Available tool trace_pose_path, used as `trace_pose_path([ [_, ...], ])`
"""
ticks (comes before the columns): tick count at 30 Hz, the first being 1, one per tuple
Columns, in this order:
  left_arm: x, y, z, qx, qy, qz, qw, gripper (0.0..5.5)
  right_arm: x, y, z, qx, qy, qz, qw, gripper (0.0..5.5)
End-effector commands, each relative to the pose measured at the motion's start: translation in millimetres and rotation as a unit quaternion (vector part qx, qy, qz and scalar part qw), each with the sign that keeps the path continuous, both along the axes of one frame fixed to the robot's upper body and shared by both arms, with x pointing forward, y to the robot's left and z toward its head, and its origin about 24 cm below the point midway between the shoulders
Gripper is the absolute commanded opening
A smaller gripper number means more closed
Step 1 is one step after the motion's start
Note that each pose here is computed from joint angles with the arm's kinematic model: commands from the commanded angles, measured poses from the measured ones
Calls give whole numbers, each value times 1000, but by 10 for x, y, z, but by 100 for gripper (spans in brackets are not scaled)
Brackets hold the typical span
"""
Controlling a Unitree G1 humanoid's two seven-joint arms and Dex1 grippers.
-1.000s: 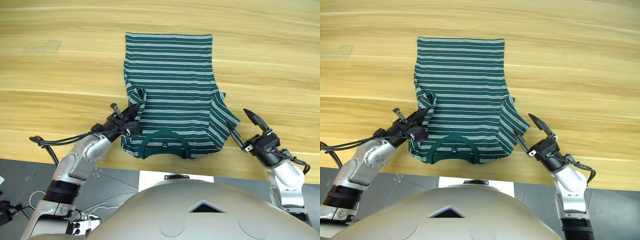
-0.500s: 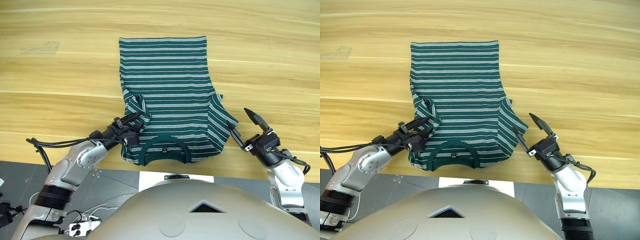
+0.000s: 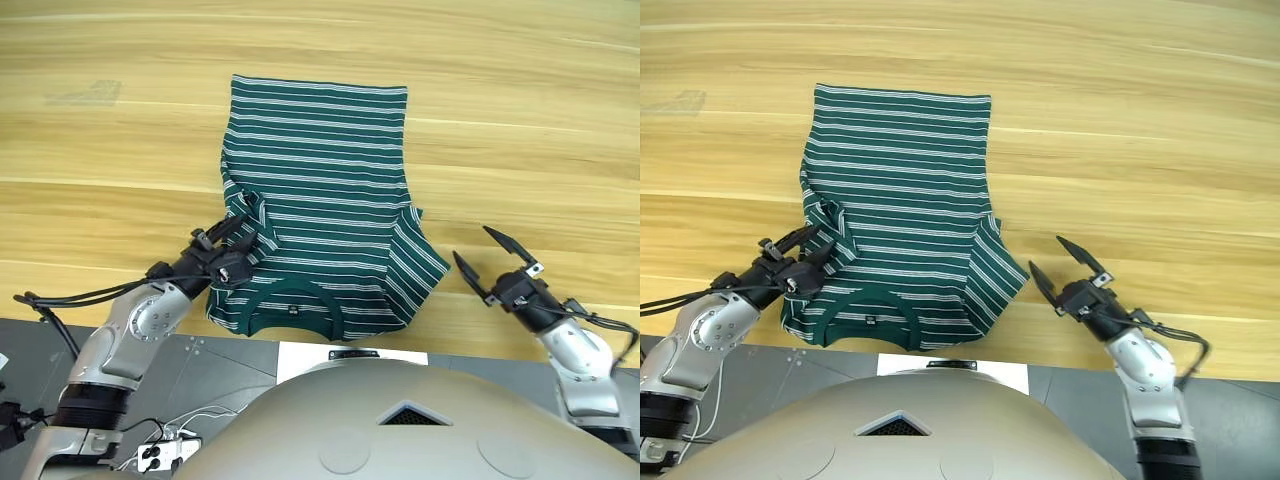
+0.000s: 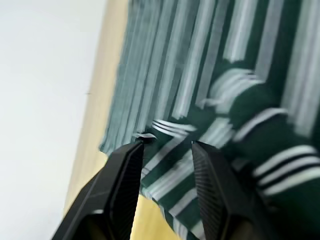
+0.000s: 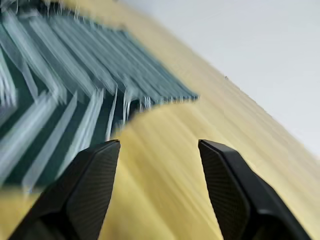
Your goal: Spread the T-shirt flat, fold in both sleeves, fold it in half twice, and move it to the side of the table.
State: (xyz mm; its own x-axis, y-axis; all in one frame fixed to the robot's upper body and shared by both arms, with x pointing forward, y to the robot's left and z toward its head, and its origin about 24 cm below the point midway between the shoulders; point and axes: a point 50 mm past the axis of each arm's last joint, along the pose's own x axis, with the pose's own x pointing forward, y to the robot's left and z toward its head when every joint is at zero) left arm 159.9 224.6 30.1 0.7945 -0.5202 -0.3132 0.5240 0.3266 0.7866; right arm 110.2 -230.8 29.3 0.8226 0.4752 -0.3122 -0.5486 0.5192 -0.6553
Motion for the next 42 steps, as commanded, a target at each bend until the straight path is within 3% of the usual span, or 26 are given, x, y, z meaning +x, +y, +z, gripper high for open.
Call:
trace_pose_path([
  [1, 31, -211, 250, -109, -45, -19, 993, 179, -121, -3, 25, -151, -26, 53, 987, 289],
  [6, 45, -284, 475, -195, -78, -14, 978, 179, -347, 12, 156, -189, -1, 123, 974, 289],
  [8, 128, -273, 556, -229, -105, 16, 968, 179, -330, 101, 46, -174, 14, 151, 973, 289],
  [20, 451, -82, 681, -238, -165, 146, 946, 179, -75, 280, -282, -137, 7, 150, 979, 289],
  [28, 471, -18, 686, -241, -169, 171, 940, 179, -71, 265, -292, -119, 11, 138, 983, 289],
  [42, 453, -167, 626, -258, -149, 153, 942, 184, 48, 339, -373, -88, 13, 138, 986, 24],
])
